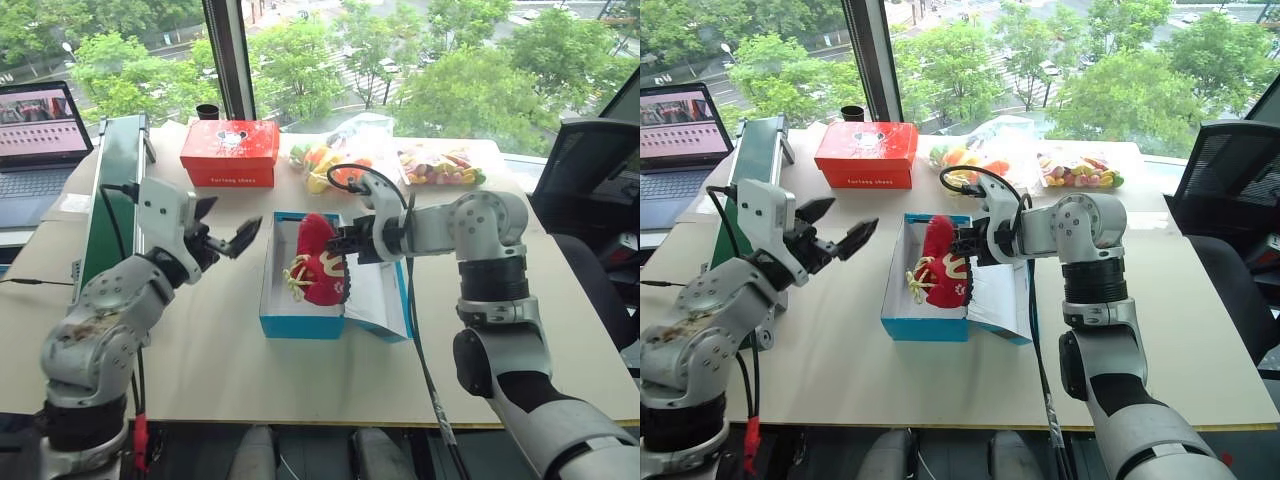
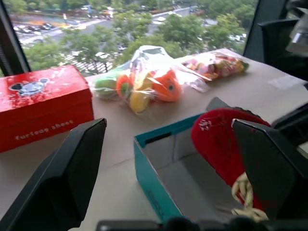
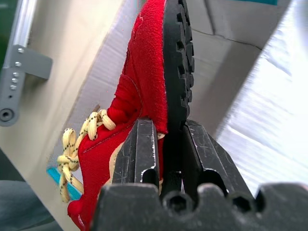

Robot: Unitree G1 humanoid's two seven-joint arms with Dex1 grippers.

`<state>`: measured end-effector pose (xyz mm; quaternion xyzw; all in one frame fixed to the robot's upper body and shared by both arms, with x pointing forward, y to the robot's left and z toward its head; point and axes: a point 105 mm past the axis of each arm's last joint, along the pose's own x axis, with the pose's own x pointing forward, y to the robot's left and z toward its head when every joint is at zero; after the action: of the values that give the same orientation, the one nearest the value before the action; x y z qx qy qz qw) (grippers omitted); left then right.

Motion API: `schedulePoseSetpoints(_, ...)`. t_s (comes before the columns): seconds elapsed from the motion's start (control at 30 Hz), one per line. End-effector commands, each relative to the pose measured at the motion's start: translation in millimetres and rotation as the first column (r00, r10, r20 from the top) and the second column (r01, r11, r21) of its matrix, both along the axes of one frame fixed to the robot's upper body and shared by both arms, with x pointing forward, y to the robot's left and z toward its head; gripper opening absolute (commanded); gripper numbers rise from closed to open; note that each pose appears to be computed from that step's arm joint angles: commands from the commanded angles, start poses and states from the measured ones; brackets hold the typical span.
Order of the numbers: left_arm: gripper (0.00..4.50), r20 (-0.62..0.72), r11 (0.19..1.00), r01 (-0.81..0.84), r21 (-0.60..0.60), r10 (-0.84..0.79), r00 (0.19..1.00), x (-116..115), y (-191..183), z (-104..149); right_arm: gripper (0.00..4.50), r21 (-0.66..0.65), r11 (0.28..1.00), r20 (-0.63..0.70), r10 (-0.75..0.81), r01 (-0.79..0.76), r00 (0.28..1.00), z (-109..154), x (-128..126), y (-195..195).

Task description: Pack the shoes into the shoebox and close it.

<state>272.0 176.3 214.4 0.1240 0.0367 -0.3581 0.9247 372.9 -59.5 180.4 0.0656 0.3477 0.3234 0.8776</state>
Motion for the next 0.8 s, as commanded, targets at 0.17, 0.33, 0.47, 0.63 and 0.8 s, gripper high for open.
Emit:
schedulePoseSetpoints(0.17, 4.48, -0.110, 0.981, 0.176, 0.083, -0.167, 0.980, -37, 14, 12, 0.26, -0.011, 1.000, 0.063, -0.008, 0.009, 0.998, 5, 10, 5)
schedulePoseSetpoints(0.33, 4.48, -0.153, 0.967, 0.236, 0.096, -0.220, 0.963, -47, 7, 9, 0.26, -0.017, 1.000, 0.073, -0.013, 0.014, 0.997, 3, 17, 11)
schedulePoseSetpoints(0.47, 4.48, -0.167, 0.963, 0.249, 0.101, -0.230, 0.959, -52, 5, 6, 0.26, -0.100, 0.993, 0.112, -0.050, 0.061, 0.992, -11, 27, 6)
schedulePoseSetpoints(0.63, 4.48, -0.171, 0.963, 0.247, 0.107, -0.227, 0.959, -58, 6, 8, 0.26, -0.231, 0.968, 0.159, -0.063, 0.100, 0.985, -39, 35, 1)
schedulePoseSetpoints(0.8, 4.50, -0.172, 0.963, 0.246, 0.109, -0.226, 0.959, -59, 6, 8, 1.25, -0.243, 0.967, 0.168, -0.033, 0.073, 0.985, -44, 32, 8)
